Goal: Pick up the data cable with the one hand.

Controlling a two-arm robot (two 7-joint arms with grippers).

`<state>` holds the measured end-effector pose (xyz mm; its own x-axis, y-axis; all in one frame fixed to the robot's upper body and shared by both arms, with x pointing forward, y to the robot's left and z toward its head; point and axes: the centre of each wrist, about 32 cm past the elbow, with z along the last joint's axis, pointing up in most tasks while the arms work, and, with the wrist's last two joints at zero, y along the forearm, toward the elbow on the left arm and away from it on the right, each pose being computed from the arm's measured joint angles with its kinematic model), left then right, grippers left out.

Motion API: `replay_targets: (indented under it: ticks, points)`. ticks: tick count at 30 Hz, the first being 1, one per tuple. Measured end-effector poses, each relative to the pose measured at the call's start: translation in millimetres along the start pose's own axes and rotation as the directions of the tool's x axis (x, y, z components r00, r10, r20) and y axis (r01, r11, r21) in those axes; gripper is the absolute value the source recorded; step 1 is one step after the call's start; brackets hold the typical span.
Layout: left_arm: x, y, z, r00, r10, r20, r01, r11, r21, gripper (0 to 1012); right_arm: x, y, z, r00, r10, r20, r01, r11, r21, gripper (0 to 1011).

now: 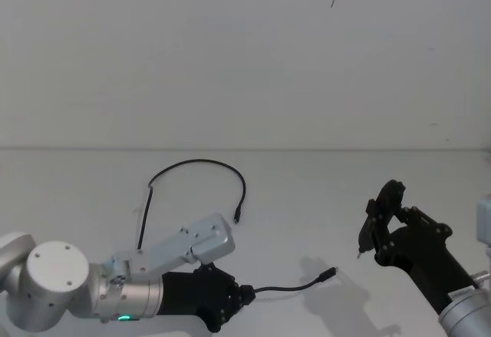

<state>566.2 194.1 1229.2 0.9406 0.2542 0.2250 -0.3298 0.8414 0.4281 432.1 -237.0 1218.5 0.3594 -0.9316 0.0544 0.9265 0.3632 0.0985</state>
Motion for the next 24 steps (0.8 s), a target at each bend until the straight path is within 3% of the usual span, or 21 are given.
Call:
replay_targets:
  ticks: [9, 24]
  points:
    - [-9.8, 14.0, -0.9, 0.9969, -0.015, 0.077, 0.02, 0.998, -0.06, 41, -2.5, -6.7, 18.3, 1.0, 0.004, -0.002, -0.004, 1.0, 0.017, 263]
    - [-18.5, 28.7, 0.4, 0.9919, 0.014, 0.126, 0.0, 0.9937, -0.112, 41, 2.1, -22.0, 40.3, 1.0, -0.012, 0.021, 0.012, 1.0, -0.001, 263]
